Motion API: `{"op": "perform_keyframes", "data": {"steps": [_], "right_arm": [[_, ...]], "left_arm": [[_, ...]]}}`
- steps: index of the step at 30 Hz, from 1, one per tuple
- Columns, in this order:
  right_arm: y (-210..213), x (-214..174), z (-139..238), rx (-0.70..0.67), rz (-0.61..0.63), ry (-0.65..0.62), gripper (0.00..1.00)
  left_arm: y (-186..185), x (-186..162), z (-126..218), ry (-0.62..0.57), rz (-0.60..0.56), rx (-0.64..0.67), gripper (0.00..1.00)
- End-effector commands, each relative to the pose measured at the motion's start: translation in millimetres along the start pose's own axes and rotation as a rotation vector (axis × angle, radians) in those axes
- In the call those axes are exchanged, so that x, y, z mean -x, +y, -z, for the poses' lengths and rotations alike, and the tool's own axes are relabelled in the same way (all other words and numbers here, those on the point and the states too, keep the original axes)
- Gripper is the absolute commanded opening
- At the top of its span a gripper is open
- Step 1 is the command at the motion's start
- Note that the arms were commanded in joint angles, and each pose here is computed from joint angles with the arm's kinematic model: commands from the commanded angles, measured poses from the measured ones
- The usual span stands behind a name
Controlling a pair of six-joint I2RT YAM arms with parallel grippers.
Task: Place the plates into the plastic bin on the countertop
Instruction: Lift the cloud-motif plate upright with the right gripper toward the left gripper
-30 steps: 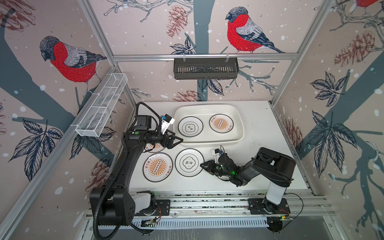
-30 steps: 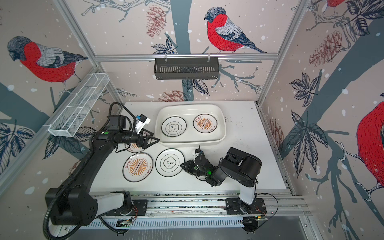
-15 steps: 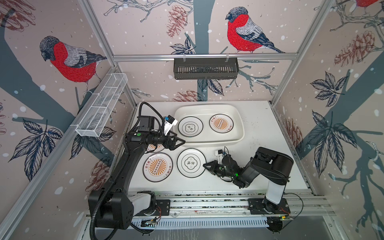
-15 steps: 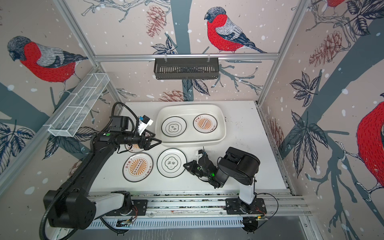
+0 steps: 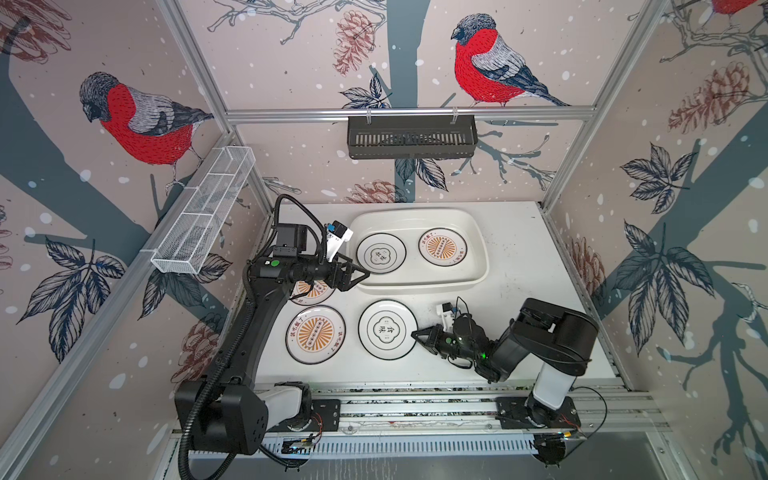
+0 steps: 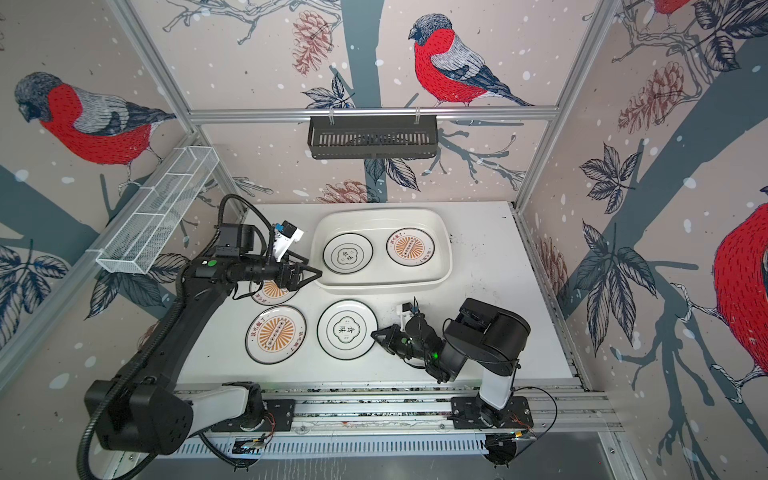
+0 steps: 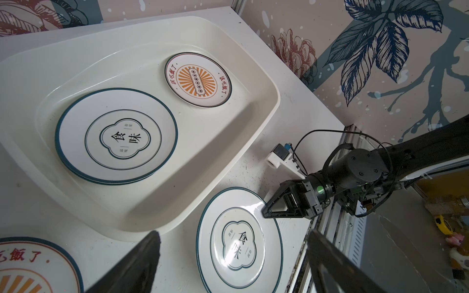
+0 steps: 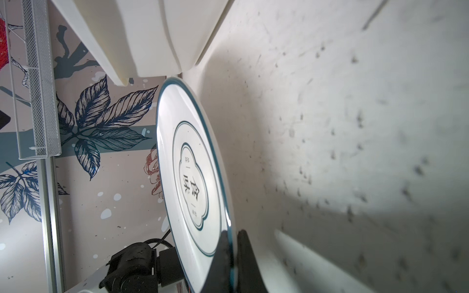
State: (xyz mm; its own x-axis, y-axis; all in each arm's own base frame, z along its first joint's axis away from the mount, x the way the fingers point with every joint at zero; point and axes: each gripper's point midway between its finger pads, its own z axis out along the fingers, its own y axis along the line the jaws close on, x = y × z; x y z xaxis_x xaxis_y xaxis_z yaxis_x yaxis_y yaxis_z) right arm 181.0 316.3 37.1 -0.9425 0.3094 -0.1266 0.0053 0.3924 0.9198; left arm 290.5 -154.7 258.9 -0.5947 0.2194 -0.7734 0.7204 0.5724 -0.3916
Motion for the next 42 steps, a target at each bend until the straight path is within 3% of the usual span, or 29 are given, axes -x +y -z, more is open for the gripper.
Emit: {"op": "perform_keyframes", "data": {"steps": [1, 13, 22, 31, 42], "right_arm": [[1.2, -3.2, 5.6, 0.003, 0.030, 0.021, 0.02], [6.4, -11.0, 20.7, -0.032, 0.096, 0.067, 0.01], [35.7, -6.9, 34.7, -0.072, 0.217, 0.092, 0.01], [71.7, 15.0, 59.5, -0.035, 0.255, 0.039, 0.01], [106.8, 58.1, 86.6, -0.038, 0.316, -0.047, 0.01]], "left_arm": [[-1.5, 7.3, 2.3, -0.013, -0.003, 0.004, 0.90], [5.8, 18.8, 5.6, -0.007, -0.039, 0.068, 0.89], [3.2, 28.8, 2.1, -0.007, -0.028, 0.032, 0.89], [-3.3, 46.1, 1.4, -0.039, -0.027, -0.007, 0.88], [-14.3, 32.1, -14.7, 0.012, -0.024, -0.037, 0.87]]}}
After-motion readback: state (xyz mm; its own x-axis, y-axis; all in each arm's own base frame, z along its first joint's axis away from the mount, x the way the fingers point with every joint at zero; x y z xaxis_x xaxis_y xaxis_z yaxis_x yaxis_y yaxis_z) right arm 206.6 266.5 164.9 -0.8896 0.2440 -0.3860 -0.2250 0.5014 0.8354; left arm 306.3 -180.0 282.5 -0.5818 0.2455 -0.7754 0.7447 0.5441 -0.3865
